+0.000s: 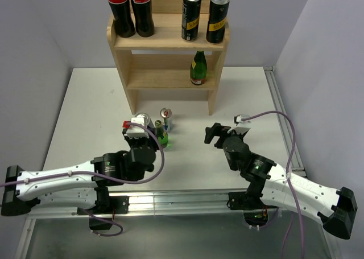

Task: Place and organize the beverage onto the shelf

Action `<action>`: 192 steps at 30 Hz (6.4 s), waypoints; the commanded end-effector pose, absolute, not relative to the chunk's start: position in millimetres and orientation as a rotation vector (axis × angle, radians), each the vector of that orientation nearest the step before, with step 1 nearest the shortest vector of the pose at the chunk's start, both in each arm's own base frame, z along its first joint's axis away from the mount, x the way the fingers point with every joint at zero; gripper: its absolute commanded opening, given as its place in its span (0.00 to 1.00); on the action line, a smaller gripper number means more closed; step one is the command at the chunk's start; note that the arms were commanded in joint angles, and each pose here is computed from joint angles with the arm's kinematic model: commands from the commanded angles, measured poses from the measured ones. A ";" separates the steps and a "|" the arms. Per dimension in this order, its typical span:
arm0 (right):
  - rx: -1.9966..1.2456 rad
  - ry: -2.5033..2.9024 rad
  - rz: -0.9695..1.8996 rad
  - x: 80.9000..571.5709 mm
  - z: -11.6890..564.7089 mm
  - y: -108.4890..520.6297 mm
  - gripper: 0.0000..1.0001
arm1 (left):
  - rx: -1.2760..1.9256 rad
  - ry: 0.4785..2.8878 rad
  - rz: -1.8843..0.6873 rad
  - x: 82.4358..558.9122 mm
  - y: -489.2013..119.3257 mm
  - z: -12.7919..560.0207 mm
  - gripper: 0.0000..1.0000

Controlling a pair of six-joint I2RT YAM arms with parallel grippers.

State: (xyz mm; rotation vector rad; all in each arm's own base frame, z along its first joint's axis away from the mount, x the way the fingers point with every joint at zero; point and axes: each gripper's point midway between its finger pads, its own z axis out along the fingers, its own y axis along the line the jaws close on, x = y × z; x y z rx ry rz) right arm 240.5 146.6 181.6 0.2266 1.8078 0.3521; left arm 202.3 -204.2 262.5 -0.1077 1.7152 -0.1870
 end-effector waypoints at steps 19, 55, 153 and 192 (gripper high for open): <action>0.250 1.740 0.364 242.6 213.7 142.4 1.00 | -0.130 1.559 -0.235 404.9 -165.8 346.8 0.01; 0.271 1.763 0.330 239.9 195.8 134.7 1.00 | -0.229 1.598 -0.137 478.3 -145.2 318.9 0.91; 0.262 1.810 0.348 240.9 166.4 145.8 1.00 | -0.112 1.686 -0.463 282.5 -235.4 94.6 0.92; 0.274 1.806 0.345 239.9 162.9 142.5 1.00 | -0.079 1.760 -0.255 289.1 -245.4 115.1 0.00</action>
